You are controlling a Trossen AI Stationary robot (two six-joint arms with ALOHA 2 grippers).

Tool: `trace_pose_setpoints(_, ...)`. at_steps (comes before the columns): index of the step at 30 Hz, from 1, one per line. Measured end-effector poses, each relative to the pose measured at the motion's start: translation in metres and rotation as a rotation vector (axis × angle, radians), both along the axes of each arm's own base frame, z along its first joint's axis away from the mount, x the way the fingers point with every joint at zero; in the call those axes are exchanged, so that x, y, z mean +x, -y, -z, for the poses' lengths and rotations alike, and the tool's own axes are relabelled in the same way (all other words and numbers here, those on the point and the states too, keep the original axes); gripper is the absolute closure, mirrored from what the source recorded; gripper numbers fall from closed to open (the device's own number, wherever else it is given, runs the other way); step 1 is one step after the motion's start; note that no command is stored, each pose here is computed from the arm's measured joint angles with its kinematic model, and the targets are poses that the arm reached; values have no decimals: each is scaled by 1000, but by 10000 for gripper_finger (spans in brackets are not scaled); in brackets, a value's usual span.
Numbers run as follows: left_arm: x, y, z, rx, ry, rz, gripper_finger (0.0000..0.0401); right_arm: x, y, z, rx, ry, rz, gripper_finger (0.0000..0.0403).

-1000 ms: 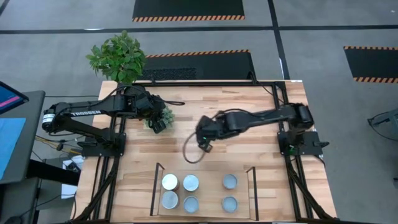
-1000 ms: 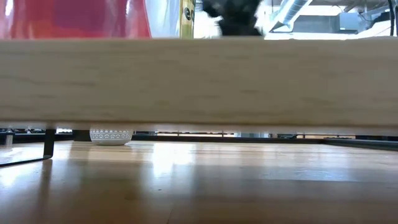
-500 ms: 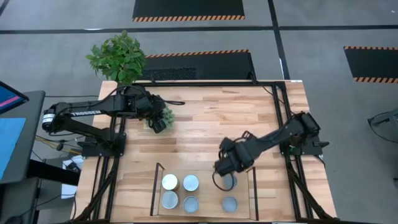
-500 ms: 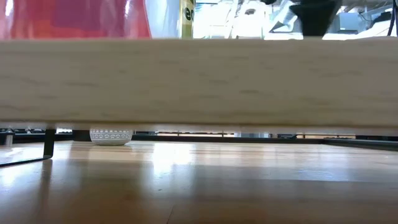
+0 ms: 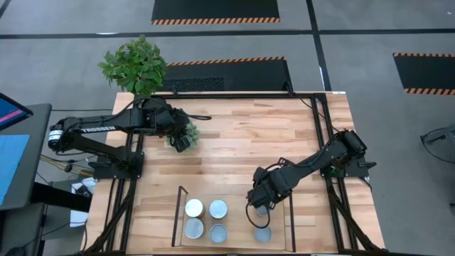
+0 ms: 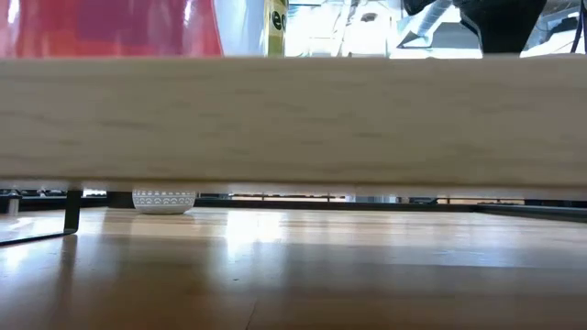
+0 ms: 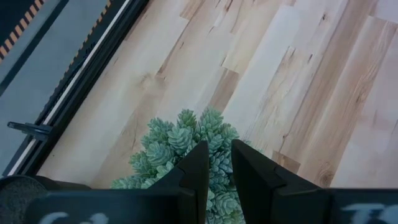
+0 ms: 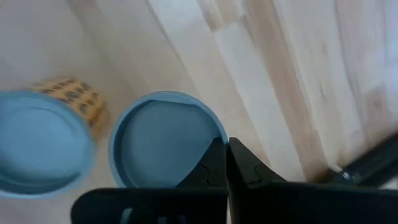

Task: Pick and place cans onto a shelf
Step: Put the canned pineapple on the shelf

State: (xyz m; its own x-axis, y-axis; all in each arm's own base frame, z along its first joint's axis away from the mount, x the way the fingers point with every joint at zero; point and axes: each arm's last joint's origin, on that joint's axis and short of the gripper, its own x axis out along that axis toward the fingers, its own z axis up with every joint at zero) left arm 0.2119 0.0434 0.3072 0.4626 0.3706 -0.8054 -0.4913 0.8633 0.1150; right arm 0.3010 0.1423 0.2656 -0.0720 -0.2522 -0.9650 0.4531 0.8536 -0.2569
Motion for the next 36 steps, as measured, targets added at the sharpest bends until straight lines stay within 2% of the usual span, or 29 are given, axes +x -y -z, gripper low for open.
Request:
trace_pose_setpoints(9,0,0,0,0,0,-1,342,-1,-4,5,59,-25,-13,400)
trace_pose_setpoints(14,0,0,0,-1,0,-2,342,-3,-9,11,145,-61,-10,400)
trace_pose_setpoints(21,0,0,0,-1,0,-1,342,4,-17,13,247,4,-35,400)
trace_pose_setpoints(25,0,0,0,-1,0,-1,342,14,-20,13,293,93,-49,400)
trace_pose_setpoints(29,0,0,0,-1,0,-1,342,23,-17,13,287,181,-44,400)
trace_pose_setpoints(33,0,0,0,0,-1,0,342,15,-11,13,231,101,-13,400)
trace_pose_setpoints(36,0,0,0,-1,-1,0,342,10,-12,13,231,50,-15,400)
